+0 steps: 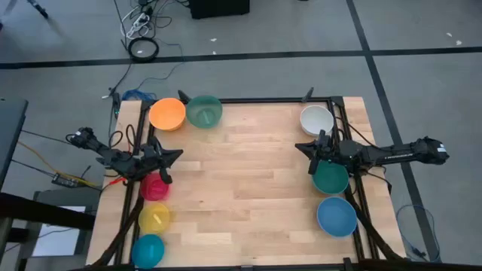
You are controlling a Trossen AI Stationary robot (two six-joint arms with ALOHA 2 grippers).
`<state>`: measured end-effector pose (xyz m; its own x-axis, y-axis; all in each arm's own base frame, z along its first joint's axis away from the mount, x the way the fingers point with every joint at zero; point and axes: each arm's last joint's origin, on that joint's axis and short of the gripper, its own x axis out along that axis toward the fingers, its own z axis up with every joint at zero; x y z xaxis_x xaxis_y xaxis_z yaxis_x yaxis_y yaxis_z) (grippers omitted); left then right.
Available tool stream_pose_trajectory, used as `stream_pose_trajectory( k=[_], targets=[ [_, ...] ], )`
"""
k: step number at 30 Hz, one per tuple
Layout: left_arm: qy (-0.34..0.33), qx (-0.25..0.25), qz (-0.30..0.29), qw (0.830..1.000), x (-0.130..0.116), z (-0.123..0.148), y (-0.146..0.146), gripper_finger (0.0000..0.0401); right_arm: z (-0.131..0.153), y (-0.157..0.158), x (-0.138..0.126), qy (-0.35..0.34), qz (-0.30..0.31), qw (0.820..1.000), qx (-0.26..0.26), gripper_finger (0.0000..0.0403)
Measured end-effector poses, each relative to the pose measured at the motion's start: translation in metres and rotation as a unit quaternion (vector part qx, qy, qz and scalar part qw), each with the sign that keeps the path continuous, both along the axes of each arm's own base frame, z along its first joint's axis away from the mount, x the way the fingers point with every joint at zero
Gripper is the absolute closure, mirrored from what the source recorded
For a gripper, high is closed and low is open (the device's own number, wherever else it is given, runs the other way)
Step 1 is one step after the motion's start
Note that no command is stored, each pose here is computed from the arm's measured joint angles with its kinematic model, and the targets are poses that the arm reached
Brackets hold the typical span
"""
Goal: Nest bowls inside each other
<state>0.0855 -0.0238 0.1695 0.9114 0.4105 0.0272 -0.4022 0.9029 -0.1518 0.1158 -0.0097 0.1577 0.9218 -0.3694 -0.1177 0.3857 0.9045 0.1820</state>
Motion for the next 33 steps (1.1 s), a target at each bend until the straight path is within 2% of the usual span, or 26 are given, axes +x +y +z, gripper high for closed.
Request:
stream_pose_trajectory(
  k=[31,33],
  targets=[
    [0.0,0.0,0.0,1.0,0.0,0.0,0.0,0.0384,-0.0001,0.0,0.0,0.0,0.0,1.0,0.0,0.0403],
    [-0.004,-0.002,0.0,1.0,-0.0001,0.0008,0.0,0.0384,0.0001,-0.0001,0.0,0.01,0.003,1.0,-0.026,0.0403]
  ],
)
